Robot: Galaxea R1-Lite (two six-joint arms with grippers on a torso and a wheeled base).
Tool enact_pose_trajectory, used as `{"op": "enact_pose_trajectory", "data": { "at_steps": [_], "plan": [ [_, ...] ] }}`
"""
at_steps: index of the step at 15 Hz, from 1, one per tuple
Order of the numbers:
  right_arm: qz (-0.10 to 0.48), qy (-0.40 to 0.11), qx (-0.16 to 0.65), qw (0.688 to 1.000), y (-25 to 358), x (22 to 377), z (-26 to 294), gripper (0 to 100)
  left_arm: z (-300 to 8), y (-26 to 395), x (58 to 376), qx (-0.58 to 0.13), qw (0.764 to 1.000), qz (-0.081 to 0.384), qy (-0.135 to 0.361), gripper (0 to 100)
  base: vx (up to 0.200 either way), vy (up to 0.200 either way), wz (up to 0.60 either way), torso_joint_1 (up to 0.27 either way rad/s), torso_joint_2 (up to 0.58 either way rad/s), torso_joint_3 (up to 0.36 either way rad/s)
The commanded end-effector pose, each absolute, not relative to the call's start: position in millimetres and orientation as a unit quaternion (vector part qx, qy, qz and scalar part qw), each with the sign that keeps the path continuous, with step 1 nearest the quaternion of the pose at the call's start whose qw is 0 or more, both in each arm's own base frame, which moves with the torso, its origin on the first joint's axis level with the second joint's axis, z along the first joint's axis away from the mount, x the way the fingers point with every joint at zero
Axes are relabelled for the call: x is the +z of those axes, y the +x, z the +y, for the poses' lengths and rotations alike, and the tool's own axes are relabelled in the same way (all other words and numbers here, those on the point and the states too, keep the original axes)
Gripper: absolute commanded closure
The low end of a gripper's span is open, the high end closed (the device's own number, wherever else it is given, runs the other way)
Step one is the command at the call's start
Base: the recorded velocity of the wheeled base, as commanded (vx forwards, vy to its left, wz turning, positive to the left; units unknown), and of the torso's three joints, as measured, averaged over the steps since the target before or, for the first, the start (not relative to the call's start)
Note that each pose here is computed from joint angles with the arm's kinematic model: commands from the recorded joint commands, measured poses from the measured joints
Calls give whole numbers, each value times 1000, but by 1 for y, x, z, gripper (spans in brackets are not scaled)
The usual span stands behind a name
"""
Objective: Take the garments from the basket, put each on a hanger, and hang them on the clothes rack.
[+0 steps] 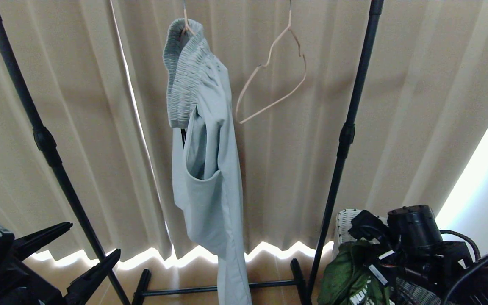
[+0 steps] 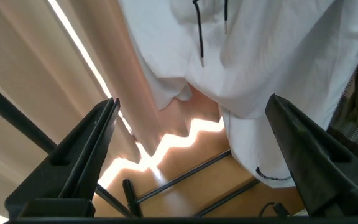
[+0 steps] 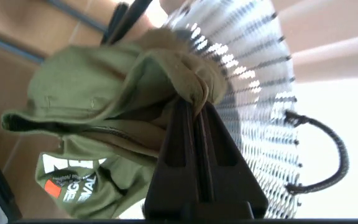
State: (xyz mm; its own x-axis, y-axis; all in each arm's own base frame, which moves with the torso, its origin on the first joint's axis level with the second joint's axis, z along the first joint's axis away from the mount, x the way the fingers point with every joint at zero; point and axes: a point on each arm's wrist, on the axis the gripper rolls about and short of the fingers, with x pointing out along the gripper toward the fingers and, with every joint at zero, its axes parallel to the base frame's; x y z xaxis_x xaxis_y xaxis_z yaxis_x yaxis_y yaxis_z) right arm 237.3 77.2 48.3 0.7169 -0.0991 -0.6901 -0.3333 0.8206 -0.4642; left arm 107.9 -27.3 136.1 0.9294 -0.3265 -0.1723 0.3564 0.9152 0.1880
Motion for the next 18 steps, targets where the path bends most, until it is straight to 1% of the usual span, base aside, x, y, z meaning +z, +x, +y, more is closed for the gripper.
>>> {"op": "enact_pose_trajectory", "data": {
  "at_steps": [1, 2, 4, 5, 6, 7, 9, 10, 12, 13, 17, 18],
  "plan": [
    [294, -271, 61, 914, 227, 90, 77, 100, -30, 107, 136, -187, 974, 67, 109, 0, 0, 0, 0, 0, 0, 0],
    [262, -256, 72, 928, 221, 106, 78, 100, -31, 107, 136, -190, 973, 66, 109, 0, 0, 0, 0, 0, 0, 0],
    [219, -228, 83, 945, 209, 128, 80, 100, -31, 105, 137, -195, 973, 62, 110, 0, 0, 0, 0, 0, 0, 0],
    [194, -211, 89, 954, 204, 139, 83, 100, -35, 103, 138, -214, 969, 55, 111, 0, 0, 0, 0, 0, 0, 0],
    [170, -192, 93, 962, 198, 151, 85, 100, -43, 99, 141, -250, 961, 42, 112, 0, 0, 0, 0, 0, 0, 0],
    [157, -186, 96, 965, 196, 157, 86, 100, -46, 97, 142, -268, 956, 36, 111, 0, 0, 0, 0, 0, 0, 0],
    [113, -172, 104, 973, 194, 180, 91, 100, -55, 95, 143, -307, 944, 32, 113, 0, 0, 0, 0, 0, 0, 0],
    [103, -168, 108, 974, 195, 185, 94, 100, -57, 95, 143, -312, 943, 34, 113, 0, 0, 0, 0, 0, 0, 0],
    [63, -151, 121, 979, 198, 207, 105, 100, -58, 97, 144, -313, 942, 33, 115, 0, 0, 0, 0, 0, 0, 0],
    [54, -148, 125, 980, 199, 213, 108, 100, -57, 95, 143, -313, 942, 33, 121, 0, 0, 0, 0, 0, 0, 0],
    [52, -149, 126, 979, 192, 220, 105, 100, -54, 90, 144, -310, 943, 20, 122, 0, 0, 0, 0, 0, 0, 0],
    [48, -146, 127, 980, 192, 222, 105, 100, -53, 89, 145, -308, 943, 15, 125, 0, -200, 0, 0, -2, 2, 2]
  ]
}}
